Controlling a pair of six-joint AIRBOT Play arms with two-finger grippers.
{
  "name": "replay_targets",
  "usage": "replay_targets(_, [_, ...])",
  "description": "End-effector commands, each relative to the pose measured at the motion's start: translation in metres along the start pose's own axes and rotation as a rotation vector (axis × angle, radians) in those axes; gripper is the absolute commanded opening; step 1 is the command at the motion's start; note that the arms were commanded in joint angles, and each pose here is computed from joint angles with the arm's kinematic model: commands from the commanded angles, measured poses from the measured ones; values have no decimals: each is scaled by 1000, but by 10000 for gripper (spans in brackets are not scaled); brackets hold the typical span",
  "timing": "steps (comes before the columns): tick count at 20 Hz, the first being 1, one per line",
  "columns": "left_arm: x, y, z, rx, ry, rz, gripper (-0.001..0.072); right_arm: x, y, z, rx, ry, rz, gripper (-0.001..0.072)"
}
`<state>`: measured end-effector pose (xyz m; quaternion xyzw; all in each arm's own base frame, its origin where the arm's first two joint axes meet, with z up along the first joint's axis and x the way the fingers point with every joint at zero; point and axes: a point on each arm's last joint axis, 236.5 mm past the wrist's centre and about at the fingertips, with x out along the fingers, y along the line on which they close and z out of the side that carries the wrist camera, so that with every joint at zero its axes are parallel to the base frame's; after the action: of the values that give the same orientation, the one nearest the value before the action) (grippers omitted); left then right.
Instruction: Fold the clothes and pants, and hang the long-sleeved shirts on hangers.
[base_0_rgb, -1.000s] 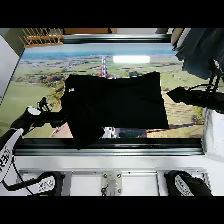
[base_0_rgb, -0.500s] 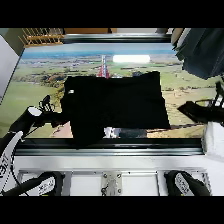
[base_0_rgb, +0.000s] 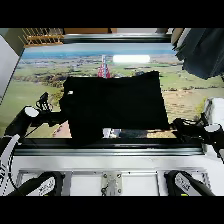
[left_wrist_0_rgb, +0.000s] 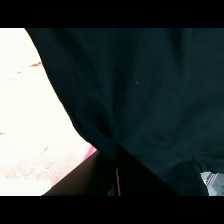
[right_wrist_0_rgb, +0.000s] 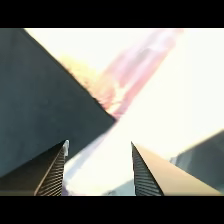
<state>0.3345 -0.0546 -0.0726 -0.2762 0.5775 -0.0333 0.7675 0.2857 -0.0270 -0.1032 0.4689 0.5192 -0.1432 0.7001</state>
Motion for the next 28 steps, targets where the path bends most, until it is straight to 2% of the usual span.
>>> replay_targets(1, [-1, 0, 0, 5, -2, 2, 8, 25, 20, -7, -10, -16, 47, 446])
replay_targets(6, [-1, 0, 0, 5, -2, 3, 8, 33, 34, -17, -89, -21, 49, 443])
replay_targets(8, [-1, 0, 0, 5, -2, 2, 8, 33, 35, -14, -94, -38, 49, 403])
replay_targets(9, [-1, 0, 0, 5, -2, 3, 8, 33, 37, -12, -124, -44, 51, 181])
replay_targets(10, [-1, 0, 0, 5, -3, 2, 8, 32, 39, -10, -169, -50, 54, 59])
replay_targets(11, [-2, 0, 2, 4, -10, 3, 8, 29, 45, -7, -215, -54, 63, 11])
replay_targets(15, [-57, -33, 48, 69, -113, -52, 7, -31, 123, 34, -512, -145, 130, 10])
replay_targets(18, [-172, -93, 94, 202, -365, -126, 8, -148, 215, 78, -762, -394, 179, 10])
replay_targets(20, [-263, -136, 96, 313, -559, -165, 7, -245, 267, 87, -877, -614, 228, 10])
replay_targets(23, [-384, -187, 59, 456, -846, -221, 8, -370, 308, 64, -969, -894, 310, 10])
replay_targets(28, [-507, -226, -42, 547, -1163, -331, 8, -473, 290, 15, -1031, -1158, 279, 10])
